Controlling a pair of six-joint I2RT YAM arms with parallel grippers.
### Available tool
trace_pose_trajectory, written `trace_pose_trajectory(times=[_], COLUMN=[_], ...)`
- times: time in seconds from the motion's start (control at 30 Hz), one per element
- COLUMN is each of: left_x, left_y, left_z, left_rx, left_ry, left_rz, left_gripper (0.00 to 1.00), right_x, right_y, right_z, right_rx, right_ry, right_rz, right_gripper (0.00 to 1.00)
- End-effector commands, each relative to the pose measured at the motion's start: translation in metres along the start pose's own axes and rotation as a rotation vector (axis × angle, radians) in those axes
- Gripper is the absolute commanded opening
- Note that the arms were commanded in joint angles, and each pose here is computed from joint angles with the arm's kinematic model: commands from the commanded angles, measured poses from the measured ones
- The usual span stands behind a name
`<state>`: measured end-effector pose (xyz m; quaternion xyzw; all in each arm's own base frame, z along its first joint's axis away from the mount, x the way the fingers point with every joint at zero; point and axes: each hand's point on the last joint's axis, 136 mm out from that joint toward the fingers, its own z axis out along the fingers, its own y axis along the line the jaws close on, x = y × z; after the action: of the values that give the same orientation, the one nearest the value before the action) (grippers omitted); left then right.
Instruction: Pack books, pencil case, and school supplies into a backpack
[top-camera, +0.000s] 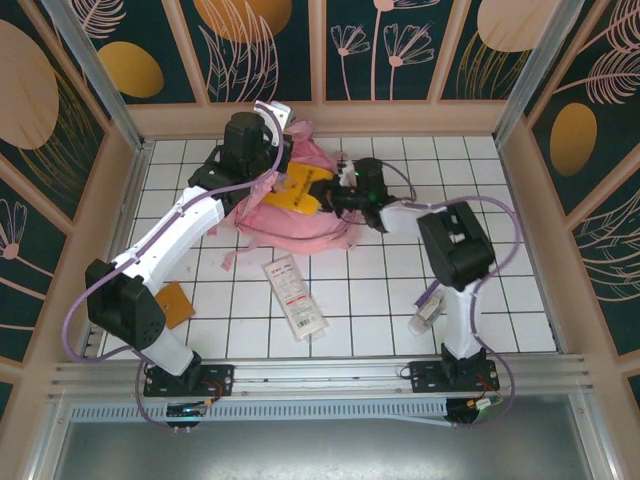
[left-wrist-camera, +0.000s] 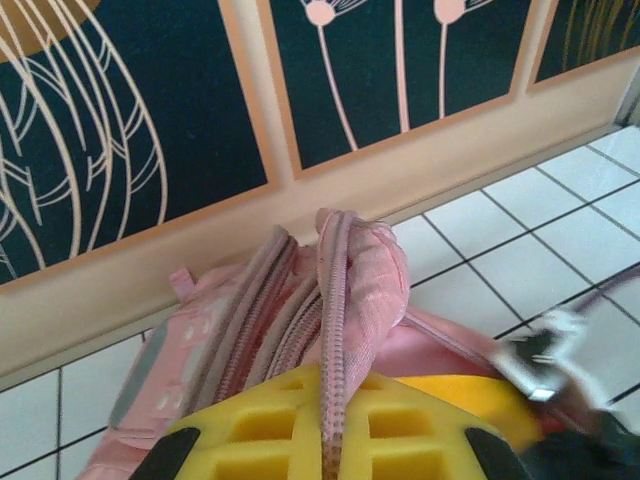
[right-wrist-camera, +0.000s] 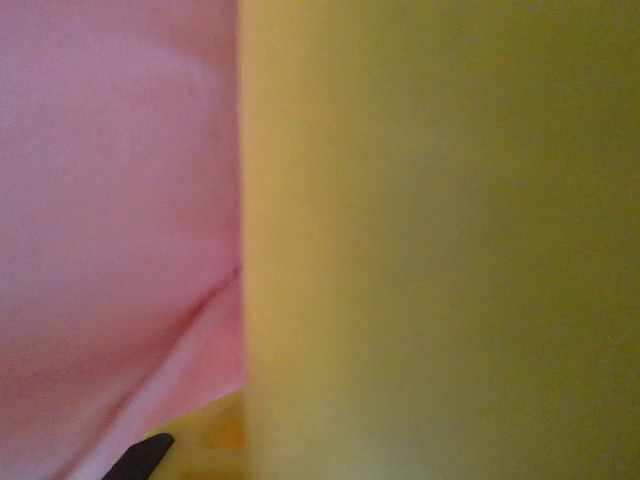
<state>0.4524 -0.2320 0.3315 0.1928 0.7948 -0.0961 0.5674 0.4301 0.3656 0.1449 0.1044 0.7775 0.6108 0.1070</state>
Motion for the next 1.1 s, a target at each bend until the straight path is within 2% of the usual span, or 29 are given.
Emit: trace_pose_trajectory(times=[0.0, 0.07, 0.2, 0.27, 0.43, 0.47, 0.53, 0.6, 0.7, 0.73, 0.8, 0.87, 0.9, 0.97, 1.03, 1.07], left_x=[-0.074, -0.071, -0.065, -0.061, -0.047, -0.044, -0.039, -0.032, -0.028, -0.026, -0.019, -0.002, 0.012, 0.042, 0.068, 0.077], left_y=[-0.012, -0.014, -0.013, -0.012, -0.006, -0.005, -0.003, -0.005, -0.008, -0.009, -0.014, -0.018, -0.023, -0.040, -0.067, -0.079], left_z=[-0.028, -0.027, -0.029, -0.029, -0.026, -0.025, -0.023, -0.021, -0.018, -0.016, -0.011, -0.003, 0.002, 0.012, 0.017, 0.017], left_rx=[0.088, 0.097, 0.094, 0.080, 0.039, 0.033, 0.020, 0.025, 0.044, 0.050, 0.070, 0.085, 0.111, 0.208, 0.362, 0.434], left_ry=[-0.233, -0.229, -0.232, -0.229, -0.212, -0.208, -0.203, -0.195, -0.191, -0.185, -0.157, -0.110, -0.074, -0.005, 0.055, 0.072], left_rz=[-0.056, -0.062, -0.069, -0.058, -0.021, -0.015, -0.009, -0.009, -0.007, 0.001, 0.045, 0.110, 0.141, 0.163, 0.160, 0.141], left_gripper=[0.00, 0.00, 0.00, 0.00, 0.00, 0.00, 0.00, 0.00, 0.00, 0.00, 0.00, 0.00, 0.10, 0.53, 0.73, 0.77], right_x=[-0.041, -0.059, -0.056, -0.048, -0.026, -0.015, -0.019, -0.014, -0.005, -0.002, 0.002, -0.002, -0.005, -0.017, -0.031, -0.037], right_y=[0.047, 0.029, 0.004, 0.001, -0.014, -0.017, -0.023, -0.023, -0.021, -0.022, -0.022, -0.020, -0.020, -0.026, -0.039, -0.049], right_z=[0.028, 0.047, 0.077, 0.076, 0.044, 0.035, 0.003, -0.016, -0.024, -0.025, -0.035, -0.056, -0.072, -0.110, -0.159, -0.186], right_rx=[-0.156, -0.092, -0.002, 0.041, 0.156, 0.168, 0.186, 0.190, 0.162, 0.167, 0.193, 0.237, 0.267, 0.359, 0.502, 0.585], right_ry=[-0.172, -0.219, -0.184, -0.167, -0.092, -0.070, -0.074, -0.049, 0.014, 0.023, 0.015, -0.047, -0.090, -0.194, -0.315, -0.374], right_rz=[-0.063, -0.040, 0.016, -0.002, -0.023, -0.023, -0.017, -0.035, -0.058, -0.071, -0.120, -0.171, -0.194, -0.222, -0.227, -0.223], right_gripper=[0.00, 0.03, 0.33, 0.46, 0.59, 0.60, 0.61, 0.56, 0.46, 0.45, 0.46, 0.47, 0.50, 0.57, 0.65, 0.69])
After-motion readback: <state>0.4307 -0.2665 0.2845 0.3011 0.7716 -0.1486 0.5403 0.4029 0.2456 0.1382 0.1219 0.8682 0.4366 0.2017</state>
